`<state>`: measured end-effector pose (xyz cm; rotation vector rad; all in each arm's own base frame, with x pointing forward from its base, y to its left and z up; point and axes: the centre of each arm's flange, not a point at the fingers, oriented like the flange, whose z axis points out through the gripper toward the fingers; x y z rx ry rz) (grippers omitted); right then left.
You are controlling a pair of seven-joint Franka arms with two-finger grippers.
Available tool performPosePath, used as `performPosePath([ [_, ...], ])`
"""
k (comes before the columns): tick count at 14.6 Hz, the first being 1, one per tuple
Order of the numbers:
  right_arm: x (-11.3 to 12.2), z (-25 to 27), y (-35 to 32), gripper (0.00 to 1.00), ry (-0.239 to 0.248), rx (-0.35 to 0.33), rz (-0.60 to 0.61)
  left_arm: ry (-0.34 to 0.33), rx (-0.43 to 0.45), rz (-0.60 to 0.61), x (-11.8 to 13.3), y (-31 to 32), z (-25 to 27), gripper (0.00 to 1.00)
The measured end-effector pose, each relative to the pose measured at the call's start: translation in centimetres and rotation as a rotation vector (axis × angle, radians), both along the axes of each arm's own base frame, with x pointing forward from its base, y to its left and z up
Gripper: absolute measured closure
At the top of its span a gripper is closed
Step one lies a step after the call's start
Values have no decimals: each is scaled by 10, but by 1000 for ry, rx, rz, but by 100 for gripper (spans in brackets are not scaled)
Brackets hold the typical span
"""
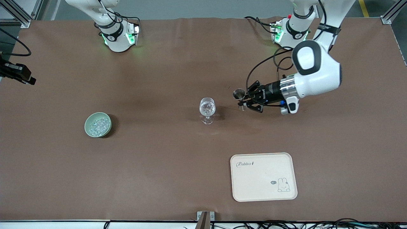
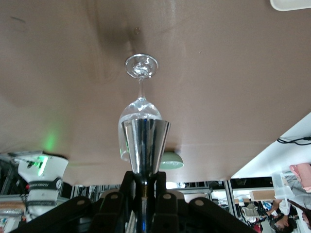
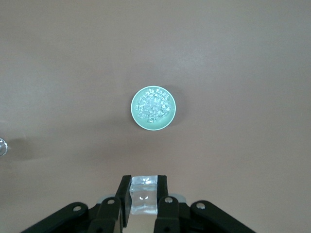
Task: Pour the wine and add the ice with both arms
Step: 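Carry the metal jigger over the wine glass with the left gripper, then tilt the jigger above the glass rim to pour with the left gripper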
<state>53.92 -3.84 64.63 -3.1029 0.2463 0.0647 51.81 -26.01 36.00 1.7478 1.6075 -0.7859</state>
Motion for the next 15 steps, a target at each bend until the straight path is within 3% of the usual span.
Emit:
performPosePath([
  [3, 0, 0, 0, 75, 0, 0, 0, -2, 20, -14, 0, -13, -11, 79],
  [8, 0, 0, 0, 75, 0, 0, 0, 46, 157, -56, 20, -40, -12, 79],
  [15, 0, 0, 0, 75, 5, 0, 0, 11, 216, -146, 23, -72, -15, 79],
])
